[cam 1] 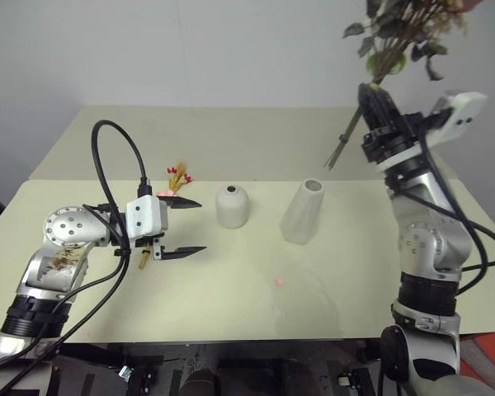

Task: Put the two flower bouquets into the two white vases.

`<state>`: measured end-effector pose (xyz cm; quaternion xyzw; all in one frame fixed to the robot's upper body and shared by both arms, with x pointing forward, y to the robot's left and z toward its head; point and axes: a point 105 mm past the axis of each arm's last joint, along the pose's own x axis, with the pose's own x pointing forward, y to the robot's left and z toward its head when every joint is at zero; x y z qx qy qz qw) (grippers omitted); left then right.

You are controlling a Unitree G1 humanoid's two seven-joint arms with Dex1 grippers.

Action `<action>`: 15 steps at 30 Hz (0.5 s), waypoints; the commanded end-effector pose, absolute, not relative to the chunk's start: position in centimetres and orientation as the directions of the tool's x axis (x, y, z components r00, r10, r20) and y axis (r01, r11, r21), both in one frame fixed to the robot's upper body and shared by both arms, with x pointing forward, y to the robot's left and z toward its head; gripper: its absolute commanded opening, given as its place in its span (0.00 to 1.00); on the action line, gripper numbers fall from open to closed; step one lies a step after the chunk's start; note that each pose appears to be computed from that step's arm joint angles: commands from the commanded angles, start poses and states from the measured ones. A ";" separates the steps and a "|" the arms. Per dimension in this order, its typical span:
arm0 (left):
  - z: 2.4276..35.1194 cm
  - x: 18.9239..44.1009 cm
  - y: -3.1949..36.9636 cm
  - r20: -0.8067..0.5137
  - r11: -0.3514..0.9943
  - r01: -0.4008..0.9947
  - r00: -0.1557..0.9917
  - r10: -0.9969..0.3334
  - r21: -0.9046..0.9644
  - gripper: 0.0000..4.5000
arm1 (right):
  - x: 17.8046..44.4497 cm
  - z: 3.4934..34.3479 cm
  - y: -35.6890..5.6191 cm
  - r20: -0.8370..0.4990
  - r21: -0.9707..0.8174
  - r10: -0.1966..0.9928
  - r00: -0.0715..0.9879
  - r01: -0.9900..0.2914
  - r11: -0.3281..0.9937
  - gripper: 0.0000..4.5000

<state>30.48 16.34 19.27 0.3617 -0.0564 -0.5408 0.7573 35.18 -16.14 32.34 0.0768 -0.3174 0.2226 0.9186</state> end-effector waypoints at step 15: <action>20.0 29.7 17.0 -0.301 0.180 0.762 0.445 -0.843 0.622 1.00 | 33.5 32.2 -14.1 0.625 -0.080 0.449 0.638 -0.519 0.851 0.05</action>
